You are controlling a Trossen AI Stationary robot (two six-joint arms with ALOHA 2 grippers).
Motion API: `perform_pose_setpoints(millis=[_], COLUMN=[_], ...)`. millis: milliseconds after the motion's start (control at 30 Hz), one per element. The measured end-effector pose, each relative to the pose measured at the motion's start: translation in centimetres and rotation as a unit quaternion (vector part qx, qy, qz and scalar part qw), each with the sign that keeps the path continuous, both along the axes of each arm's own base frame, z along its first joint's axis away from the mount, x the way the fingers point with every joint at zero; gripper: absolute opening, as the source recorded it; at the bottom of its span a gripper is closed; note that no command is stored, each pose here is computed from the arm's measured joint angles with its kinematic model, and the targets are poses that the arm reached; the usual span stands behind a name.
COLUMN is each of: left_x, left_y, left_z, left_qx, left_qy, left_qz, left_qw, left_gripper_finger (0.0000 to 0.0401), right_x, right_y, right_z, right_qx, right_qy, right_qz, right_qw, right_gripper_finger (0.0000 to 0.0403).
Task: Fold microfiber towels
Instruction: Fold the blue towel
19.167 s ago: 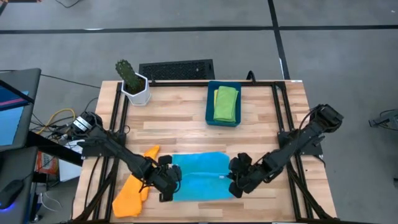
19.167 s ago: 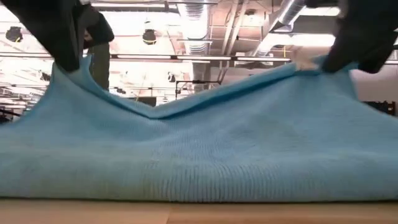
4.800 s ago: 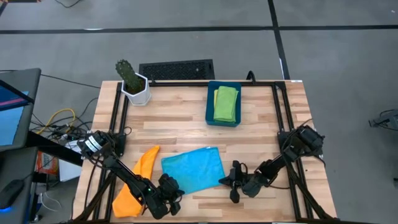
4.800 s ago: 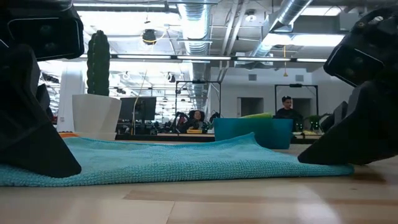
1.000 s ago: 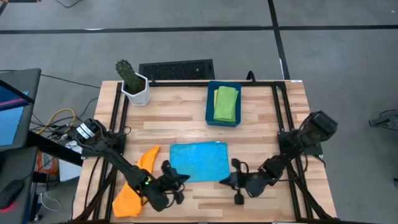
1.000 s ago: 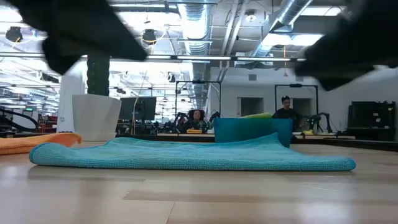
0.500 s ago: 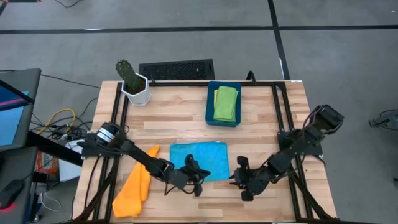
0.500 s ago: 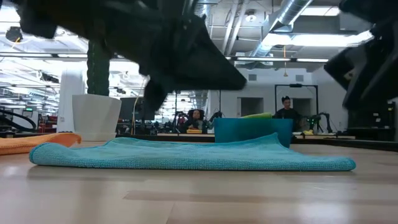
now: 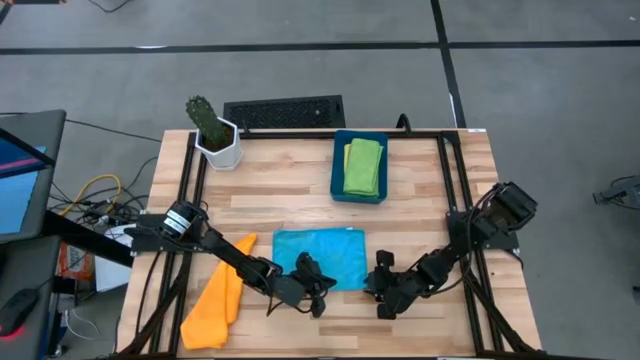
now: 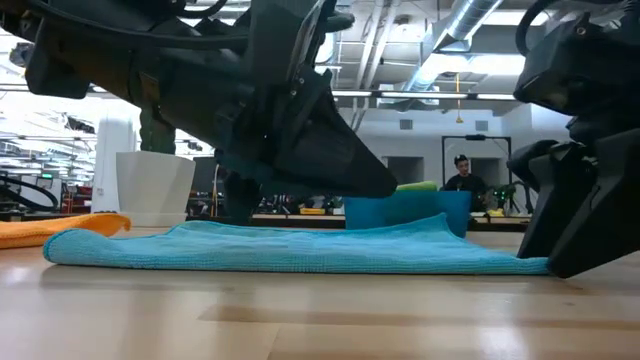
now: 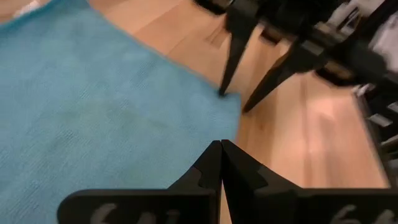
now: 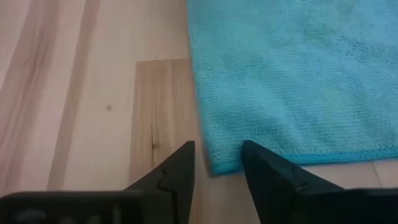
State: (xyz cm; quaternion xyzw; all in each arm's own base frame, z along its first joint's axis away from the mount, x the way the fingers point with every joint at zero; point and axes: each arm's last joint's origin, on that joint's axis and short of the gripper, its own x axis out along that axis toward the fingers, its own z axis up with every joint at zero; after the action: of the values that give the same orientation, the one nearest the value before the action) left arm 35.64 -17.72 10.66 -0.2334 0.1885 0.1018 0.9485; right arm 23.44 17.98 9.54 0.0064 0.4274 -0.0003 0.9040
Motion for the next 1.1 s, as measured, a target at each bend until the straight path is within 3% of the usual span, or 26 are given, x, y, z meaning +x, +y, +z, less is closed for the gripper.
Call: perform_pose_setpoints(millis=[367,633,933,1100], left_x=[-0.9,-1.1,0.5,0.6], left_y=[-0.6,-0.5,-1.1,-1.2], left_z=[-0.9,-1.2,0.5,0.6], left_qx=[0.01,0.014,0.078,0.082], left_qy=[0.047,0.068,0.092,0.091], left_qz=[-0.004,-0.005,-0.026,-0.025], left_qw=[0.999,0.998,0.992,0.992], left_gripper_finger=[0.0,0.0,0.0,0.0], right_x=[-0.2,-0.2,-0.2,-0.2], right_y=[0.0,0.0,0.0,0.0], right_z=[0.5,0.6,0.6,0.6], right_qx=[0.014,0.018,0.026,0.026], right_qy=[0.002,0.002,0.001,0.0], right_qz=[0.002,0.0,-0.01,-0.011], right_qw=[1.0,1.0,1.0,1.0], right_gripper_finger=[0.0107,0.0098,0.0097,0.0097])
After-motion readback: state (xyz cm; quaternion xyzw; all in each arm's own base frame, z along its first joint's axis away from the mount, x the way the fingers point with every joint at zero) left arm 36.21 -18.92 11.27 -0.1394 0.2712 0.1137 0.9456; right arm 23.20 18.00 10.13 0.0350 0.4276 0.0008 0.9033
